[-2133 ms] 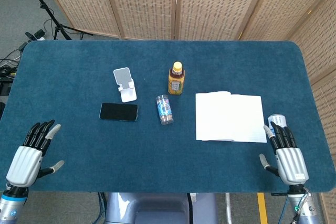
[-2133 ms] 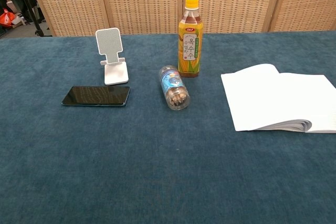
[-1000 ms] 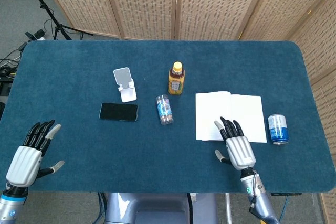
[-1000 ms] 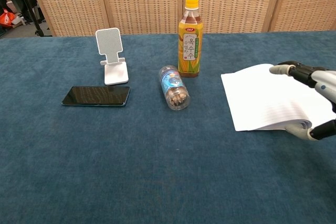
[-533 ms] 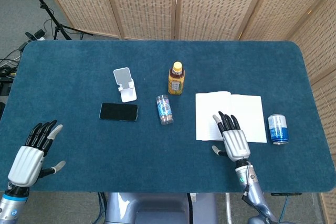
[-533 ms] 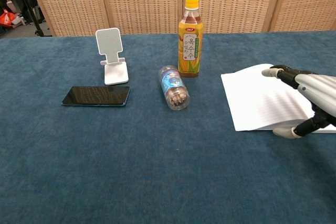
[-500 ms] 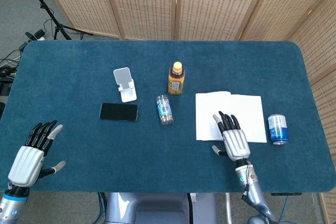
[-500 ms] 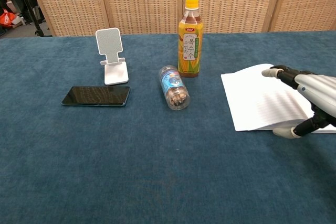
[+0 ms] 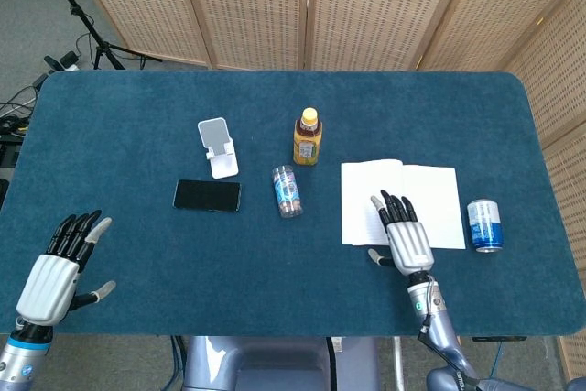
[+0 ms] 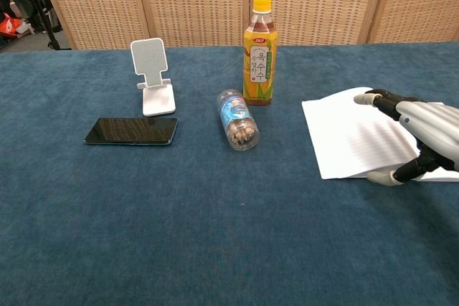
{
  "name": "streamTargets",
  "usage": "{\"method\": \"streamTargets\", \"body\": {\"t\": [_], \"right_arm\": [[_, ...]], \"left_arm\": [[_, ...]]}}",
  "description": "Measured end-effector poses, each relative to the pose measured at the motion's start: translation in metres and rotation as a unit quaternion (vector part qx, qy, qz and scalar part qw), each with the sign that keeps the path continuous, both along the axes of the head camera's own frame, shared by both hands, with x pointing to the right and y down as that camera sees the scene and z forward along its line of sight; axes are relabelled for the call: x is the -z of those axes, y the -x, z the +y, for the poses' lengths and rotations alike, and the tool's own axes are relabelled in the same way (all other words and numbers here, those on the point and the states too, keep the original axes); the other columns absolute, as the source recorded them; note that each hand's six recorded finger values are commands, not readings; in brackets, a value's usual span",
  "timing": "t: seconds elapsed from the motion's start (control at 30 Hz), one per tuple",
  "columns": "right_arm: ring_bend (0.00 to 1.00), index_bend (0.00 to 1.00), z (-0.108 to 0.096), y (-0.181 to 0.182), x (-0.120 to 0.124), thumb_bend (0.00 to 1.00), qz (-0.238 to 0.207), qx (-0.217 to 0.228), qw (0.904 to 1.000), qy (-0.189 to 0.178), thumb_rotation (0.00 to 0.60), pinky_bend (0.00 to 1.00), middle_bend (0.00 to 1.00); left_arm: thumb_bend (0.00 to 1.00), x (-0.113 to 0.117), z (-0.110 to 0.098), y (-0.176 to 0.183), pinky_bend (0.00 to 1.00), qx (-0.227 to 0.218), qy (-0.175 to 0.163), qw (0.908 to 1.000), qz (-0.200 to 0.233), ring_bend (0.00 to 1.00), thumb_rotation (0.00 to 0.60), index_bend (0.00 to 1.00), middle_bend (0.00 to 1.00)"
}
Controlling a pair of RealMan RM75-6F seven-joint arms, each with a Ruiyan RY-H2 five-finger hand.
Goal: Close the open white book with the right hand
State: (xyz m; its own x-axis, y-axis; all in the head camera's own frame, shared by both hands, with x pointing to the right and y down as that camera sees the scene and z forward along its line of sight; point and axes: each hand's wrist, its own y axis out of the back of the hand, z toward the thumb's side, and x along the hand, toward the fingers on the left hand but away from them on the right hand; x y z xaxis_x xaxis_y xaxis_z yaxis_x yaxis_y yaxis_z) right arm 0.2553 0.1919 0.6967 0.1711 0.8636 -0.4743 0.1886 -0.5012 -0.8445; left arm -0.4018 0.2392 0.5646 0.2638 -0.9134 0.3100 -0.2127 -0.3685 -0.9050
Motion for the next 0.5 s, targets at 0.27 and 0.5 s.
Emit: {"method": "streamTargets", "body": {"t": [0.27,0.5], "right_arm": [[0.00,0.00,-0.001,0.000,-0.007,0.21,0.003,-0.002,1.0000,0.007,0.600,0.00,0.00],[0.00,0.00,-0.004,-0.001,-0.012,0.21,0.001,-0.006,1.0000,0.007,0.600,0.00,0.00]], "left_arm": [[0.00,-0.001,0.000,0.000,0.00,-0.001,0.001,1.0000,0.000,0.00,0.600,0.00,0.00],[0.00,-0.002,0.000,-0.001,0.00,-0.003,0.002,1.0000,-0.001,0.00,0.600,0.00,0.00]]}}
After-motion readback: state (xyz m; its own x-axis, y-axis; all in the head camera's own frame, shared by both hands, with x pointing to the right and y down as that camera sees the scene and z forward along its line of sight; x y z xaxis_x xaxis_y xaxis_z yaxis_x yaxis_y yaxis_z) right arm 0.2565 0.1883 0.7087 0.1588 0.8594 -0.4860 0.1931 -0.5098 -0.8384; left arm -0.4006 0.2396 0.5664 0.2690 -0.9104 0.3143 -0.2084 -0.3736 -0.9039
